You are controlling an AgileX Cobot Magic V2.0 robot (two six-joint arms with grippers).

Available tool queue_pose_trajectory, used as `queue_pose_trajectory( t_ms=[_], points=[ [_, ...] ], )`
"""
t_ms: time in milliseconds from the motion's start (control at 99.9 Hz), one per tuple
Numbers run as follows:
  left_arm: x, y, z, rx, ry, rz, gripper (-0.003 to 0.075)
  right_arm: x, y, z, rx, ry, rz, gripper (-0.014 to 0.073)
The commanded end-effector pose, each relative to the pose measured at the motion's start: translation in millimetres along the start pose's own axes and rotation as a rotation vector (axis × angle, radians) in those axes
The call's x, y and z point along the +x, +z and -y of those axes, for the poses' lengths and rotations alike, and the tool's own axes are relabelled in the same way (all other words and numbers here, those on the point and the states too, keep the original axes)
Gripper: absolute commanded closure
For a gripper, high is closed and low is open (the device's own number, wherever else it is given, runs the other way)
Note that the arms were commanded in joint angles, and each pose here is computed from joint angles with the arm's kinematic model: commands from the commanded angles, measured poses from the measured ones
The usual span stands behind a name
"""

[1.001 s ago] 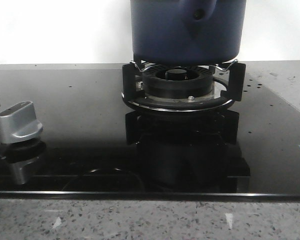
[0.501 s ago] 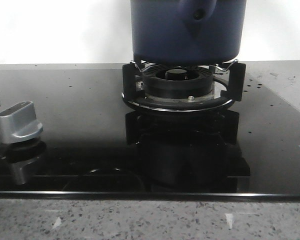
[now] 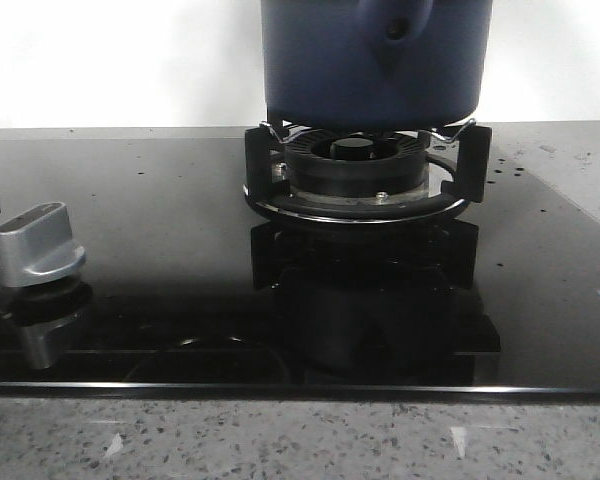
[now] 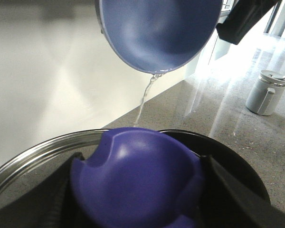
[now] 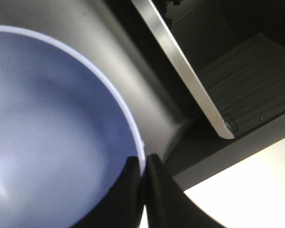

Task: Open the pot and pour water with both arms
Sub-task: 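Tilt the bowl over the open pot to pour water in, then lower the light blue bowl onto the counter beside the pot with the right gripper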

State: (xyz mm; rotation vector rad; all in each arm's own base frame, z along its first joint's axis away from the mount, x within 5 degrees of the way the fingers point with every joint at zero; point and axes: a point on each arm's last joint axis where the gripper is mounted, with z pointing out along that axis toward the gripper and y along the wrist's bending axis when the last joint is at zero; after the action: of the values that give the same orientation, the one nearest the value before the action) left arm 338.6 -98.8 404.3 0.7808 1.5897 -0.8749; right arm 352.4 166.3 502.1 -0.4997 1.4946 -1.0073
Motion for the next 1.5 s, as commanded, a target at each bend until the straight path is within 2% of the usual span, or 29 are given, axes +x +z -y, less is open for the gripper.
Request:
queue_pose_trajectory(
  t_ms=[0,541,741,891,1202,1332,1492],
  points=[
    [-30,-12,18,0.025,0.013,0.121,0.0405,-6,-12,38,0.107,-0.003,0.076,0.0641],
    [-30,-12,18,0.025,0.013,0.121,0.0405,-6,-12,37,0.102,0.001,0.079,0.0641],
    [-30,-12,18,0.025,0.013,0.121,0.0405,-4,-12,32,0.043,0.047,0.056,0.0641],
    [-30,-12,18,0.025,0.013,0.121,0.0405,4,-12,24,-0.042,0.170,-0.041,0.0641],
    [-30,-12,18,0.025,0.013,0.121,0.0405,22,-17,7,-0.232,0.306,-0.267,0.0642],
    [-30,-12,18,0.025,0.013,0.121,0.0405,34,-12,11,-0.283,0.369,-0.333,0.0643],
    [-30,-12,18,0.025,0.013,0.121,0.0405,57,-2,25,-0.359,0.520,-0.433,0.0643]
  ],
)
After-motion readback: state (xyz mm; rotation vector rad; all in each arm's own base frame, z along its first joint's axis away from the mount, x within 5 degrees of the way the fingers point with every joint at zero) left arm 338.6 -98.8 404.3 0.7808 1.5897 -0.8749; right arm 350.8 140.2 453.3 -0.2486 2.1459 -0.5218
